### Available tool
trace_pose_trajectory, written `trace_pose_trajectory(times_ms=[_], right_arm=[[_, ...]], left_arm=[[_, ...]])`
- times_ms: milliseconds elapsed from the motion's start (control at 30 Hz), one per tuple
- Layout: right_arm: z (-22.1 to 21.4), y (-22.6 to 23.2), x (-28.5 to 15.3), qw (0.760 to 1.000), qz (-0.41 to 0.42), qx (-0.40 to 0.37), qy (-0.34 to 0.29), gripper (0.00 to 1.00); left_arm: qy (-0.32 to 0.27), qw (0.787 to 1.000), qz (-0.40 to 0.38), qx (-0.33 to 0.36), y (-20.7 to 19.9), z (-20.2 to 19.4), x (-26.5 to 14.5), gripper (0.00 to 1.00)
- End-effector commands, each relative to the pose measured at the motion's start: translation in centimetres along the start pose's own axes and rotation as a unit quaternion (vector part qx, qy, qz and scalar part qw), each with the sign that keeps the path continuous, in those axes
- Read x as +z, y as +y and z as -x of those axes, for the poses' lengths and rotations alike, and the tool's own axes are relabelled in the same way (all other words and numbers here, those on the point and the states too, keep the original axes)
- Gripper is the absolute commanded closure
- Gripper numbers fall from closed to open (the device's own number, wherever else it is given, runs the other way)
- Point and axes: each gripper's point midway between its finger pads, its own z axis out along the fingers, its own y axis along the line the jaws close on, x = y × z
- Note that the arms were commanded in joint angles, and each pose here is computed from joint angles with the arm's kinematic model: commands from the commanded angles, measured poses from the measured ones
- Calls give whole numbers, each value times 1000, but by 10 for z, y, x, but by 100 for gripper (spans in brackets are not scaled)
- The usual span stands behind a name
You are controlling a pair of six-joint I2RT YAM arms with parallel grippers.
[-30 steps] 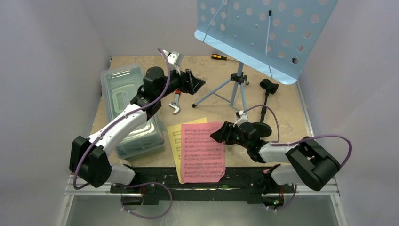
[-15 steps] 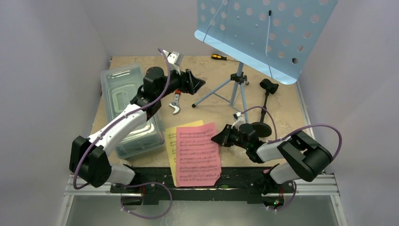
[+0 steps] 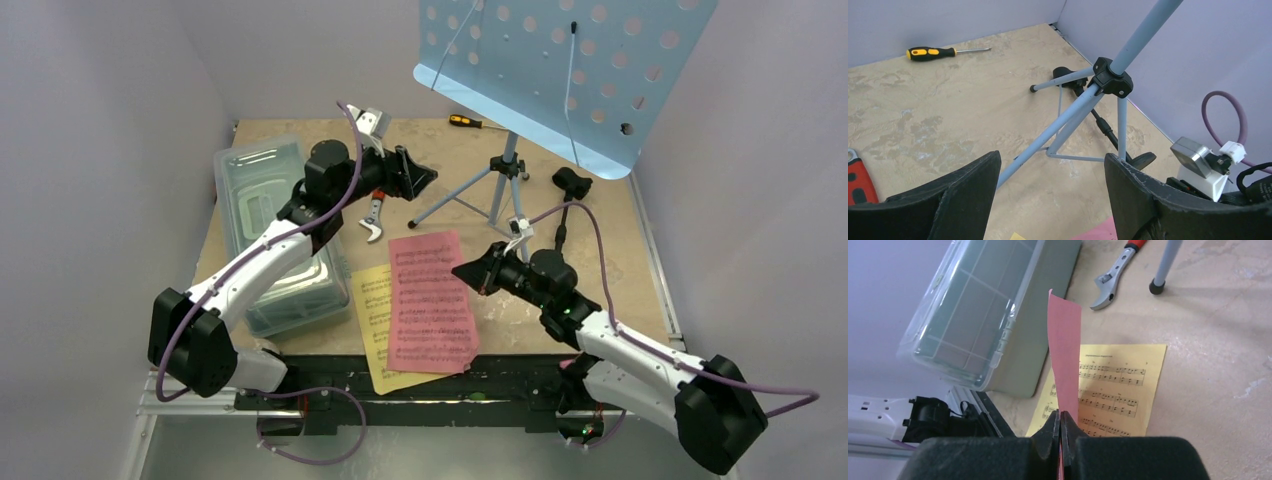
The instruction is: Set up the instrument practice props
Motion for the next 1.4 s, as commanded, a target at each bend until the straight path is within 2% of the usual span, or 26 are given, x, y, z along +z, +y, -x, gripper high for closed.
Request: trace_pose_trajectory(times_ms=[0,167,333,500,733,800,867,1067,1133,1200,1367], right_arm=[[10,20,-6,998,21,-47,19,100],[25,51,-10,996,69,-60,19,100],[44,85,-23,988,119,-101,12,100],[52,110,-48,972,154,-175,21,100],[61,126,-73,959,157,-232,35,100],[64,131,-77,955,161,-245,39,100],[68,136,-81,952,165,-255,36,100],[76,148,-92,948,178,-263,21,100],[83,146,-92,950,162,-267,8,100],[94,142,-92,954,136,-265,-17,100],[103,149,-97,955,142,-255,-51,100]], left_arm=[[-31,999,-25,18,-15,28,-3,24],[-27,999,-36,28,-17,27,-3,24],[-45,991,-111,60,-51,44,-17,24],[-47,956,-267,114,-114,53,-57,19],[23,893,-436,106,-160,29,-102,11],[34,886,-451,107,-164,21,-105,6],[48,887,-448,100,-165,14,-101,1],[73,890,-442,84,-163,2,-94,1],[84,885,-453,73,-166,-1,-93,5],[93,881,-460,68,-170,-6,-93,14],[102,883,-454,66,-171,-8,-88,47]])
